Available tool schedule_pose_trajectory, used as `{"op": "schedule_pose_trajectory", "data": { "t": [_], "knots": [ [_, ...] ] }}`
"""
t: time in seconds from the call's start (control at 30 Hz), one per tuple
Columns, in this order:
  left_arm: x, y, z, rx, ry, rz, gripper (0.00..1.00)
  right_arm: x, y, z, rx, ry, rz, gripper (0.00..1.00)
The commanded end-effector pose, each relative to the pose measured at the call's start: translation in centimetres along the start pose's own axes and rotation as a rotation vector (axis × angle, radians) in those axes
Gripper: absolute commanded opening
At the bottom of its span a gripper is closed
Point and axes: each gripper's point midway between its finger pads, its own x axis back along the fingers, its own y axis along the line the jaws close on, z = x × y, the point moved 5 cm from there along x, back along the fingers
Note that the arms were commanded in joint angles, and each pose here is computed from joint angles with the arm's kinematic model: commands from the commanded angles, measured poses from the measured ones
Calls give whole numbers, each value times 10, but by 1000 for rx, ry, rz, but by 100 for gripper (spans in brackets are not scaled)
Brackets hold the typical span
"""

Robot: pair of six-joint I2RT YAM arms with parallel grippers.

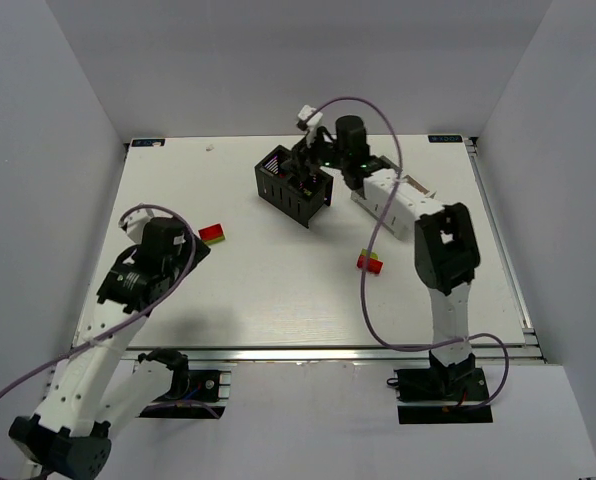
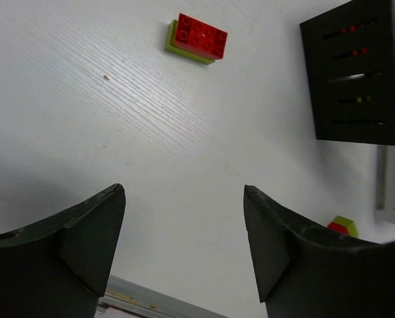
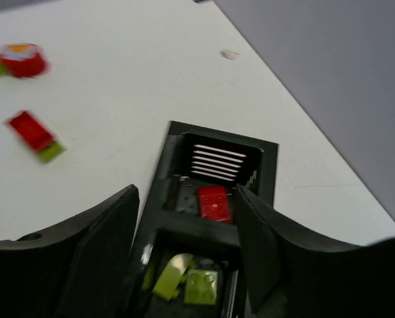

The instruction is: Sort the legos into containers by color

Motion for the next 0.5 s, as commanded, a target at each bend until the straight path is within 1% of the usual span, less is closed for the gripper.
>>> {"op": "schedule_pose_trajectory", "data": {
  "t": [0.0, 0.03, 0.07, 0.1, 0.13, 0.17, 0.2, 0.23, 0.27, 0.3, 0.33, 0.37, 0.4, 0.43, 0.47],
  "knots": [
    [-8, 7, -9, -101, -19, -108, 80, 67, 15, -79, 78, -193, -264, 63],
    [-15, 8, -11, -127, -17, -130, 75, 75, 25, -78, 90, -196, -346, 48],
    [-19, 8, -13, -134, -13, -139, 65, 80, 30, -75, 96, -185, -377, 39],
    [-23, 9, -13, -140, 7, -141, 57, 90, 40, -67, 73, -145, -406, 30],
    [-32, 14, -19, -146, 11, -170, 50, 95, 45, -63, 77, -133, -428, 14],
    [-36, 16, -22, -142, 20, -176, 45, 100, 49, -58, 101, -126, -440, 9],
    [-40, 16, -22, -132, 47, -161, 40, 108, 56, -52, 95, -111, -449, 6],
    [-48, 24, -32, -111, 38, -181, 40, 114, 64, -43, 68, -81, -464, 8],
    [-52, 27, -35, -99, 46, -182, 40, 119, 67, -39, 65, -71, -467, 14],
    [-56, 28, -37, -81, 66, -166, 47, 127, 75, -32, 60, -58, -470, 22],
    [-61, 40, -51, -38, 42, -192, 56, 130, 77, -29, 61, -50, -459, 29],
    [-69, 45, -51, -23, 62, -205, 65, 133, 79, -25, 61, -43, -455, 39],
    [-74, 50, -54, -10, 72, -208, 74, 139, 80, -28, 72, -47, -444, 42],
    [-79, 56, -59, -6, 71, -208, 87, 142, 84, -18, 57, -31, -444, 45],
    [-89, 61, -58, -14, 96, -229, 91, 145, 86, -18, 58, -31, -442, 47]
  ]
}}
